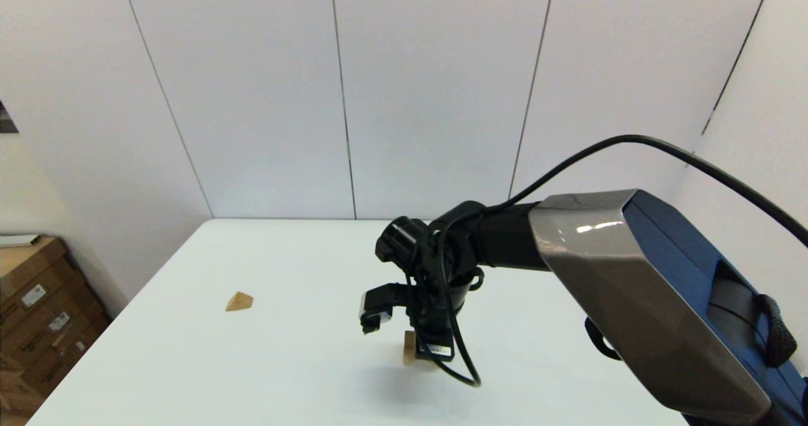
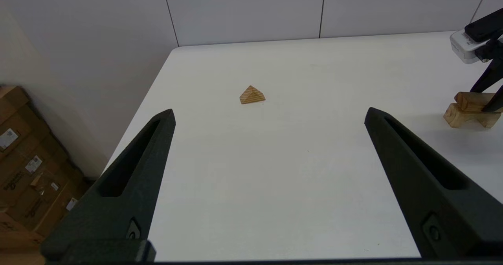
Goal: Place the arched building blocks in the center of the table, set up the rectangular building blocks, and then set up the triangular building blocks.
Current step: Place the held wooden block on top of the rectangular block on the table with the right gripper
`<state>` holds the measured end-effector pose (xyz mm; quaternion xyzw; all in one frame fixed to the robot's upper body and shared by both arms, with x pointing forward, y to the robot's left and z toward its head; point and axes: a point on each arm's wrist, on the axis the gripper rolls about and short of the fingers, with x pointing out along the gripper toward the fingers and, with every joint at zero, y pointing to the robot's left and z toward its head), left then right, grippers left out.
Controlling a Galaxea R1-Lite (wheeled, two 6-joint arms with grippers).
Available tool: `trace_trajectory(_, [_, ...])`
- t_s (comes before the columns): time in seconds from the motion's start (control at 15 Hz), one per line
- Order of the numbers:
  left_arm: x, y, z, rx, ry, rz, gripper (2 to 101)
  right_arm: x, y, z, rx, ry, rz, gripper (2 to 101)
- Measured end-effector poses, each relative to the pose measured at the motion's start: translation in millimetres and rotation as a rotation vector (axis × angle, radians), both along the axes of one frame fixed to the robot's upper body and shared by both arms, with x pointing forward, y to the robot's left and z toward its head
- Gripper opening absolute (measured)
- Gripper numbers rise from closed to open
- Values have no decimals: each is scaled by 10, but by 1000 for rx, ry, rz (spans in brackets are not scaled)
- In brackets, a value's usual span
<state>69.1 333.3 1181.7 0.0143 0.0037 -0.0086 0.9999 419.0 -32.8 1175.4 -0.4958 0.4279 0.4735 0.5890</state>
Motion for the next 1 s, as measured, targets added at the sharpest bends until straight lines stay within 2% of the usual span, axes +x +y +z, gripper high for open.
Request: trace_trajectory(1.0, [0,0,0,0,0,0,978,0,0,-3,-5,-2,20,242])
